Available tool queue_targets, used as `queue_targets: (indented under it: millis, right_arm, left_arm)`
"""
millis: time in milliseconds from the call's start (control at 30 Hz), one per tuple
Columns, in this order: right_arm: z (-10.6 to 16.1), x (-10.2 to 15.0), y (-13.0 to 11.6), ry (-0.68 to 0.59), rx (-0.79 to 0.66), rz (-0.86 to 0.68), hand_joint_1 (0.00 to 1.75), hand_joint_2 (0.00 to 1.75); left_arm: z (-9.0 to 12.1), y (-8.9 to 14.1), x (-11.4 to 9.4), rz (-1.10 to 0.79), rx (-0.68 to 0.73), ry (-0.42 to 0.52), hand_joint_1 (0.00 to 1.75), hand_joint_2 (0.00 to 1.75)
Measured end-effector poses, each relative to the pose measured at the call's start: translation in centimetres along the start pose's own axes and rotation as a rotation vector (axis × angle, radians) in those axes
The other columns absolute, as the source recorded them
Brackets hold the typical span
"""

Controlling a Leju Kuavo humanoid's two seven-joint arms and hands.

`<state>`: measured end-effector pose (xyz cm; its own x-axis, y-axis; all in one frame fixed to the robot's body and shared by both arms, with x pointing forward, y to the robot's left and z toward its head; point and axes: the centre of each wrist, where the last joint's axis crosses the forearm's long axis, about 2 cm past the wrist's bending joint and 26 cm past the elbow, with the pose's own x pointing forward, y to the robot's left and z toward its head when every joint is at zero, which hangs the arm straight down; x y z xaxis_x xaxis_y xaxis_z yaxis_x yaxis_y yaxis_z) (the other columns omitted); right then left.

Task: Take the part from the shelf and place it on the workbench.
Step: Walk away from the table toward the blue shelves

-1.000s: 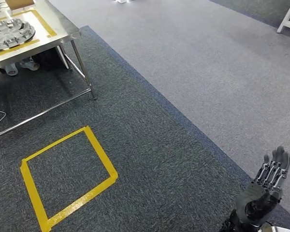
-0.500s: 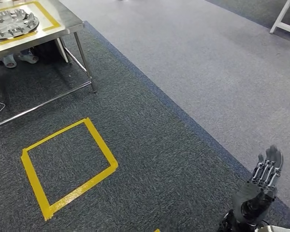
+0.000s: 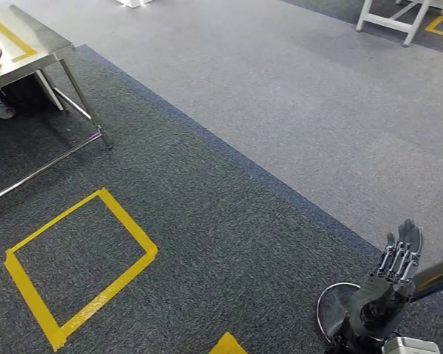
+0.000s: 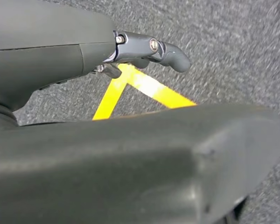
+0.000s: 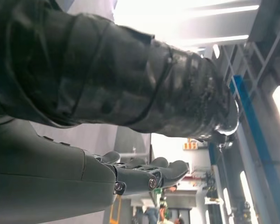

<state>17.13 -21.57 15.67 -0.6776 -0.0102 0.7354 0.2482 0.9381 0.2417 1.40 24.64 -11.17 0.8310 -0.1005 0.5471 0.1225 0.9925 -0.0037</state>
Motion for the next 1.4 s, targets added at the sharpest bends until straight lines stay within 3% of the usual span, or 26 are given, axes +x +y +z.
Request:
queue_targets:
  millis: [1167, 1400]
  right_arm:
    - [0.14, 0.07, 0.08, 0.007, 0.024, -0.032, 0.0, 0.0]
    - [0.05, 0.17, 0.36, -0.004, 0.108, -0.085, 0.0, 0.0]
  left_arm:
    - [0.01, -0.07, 0.04, 0.014, 0.01, -0.004, 0.0, 0.0]
    - [-0.12, 0.1, 0.24, 0.009, 0.009, -0.009, 0.0, 0.0]
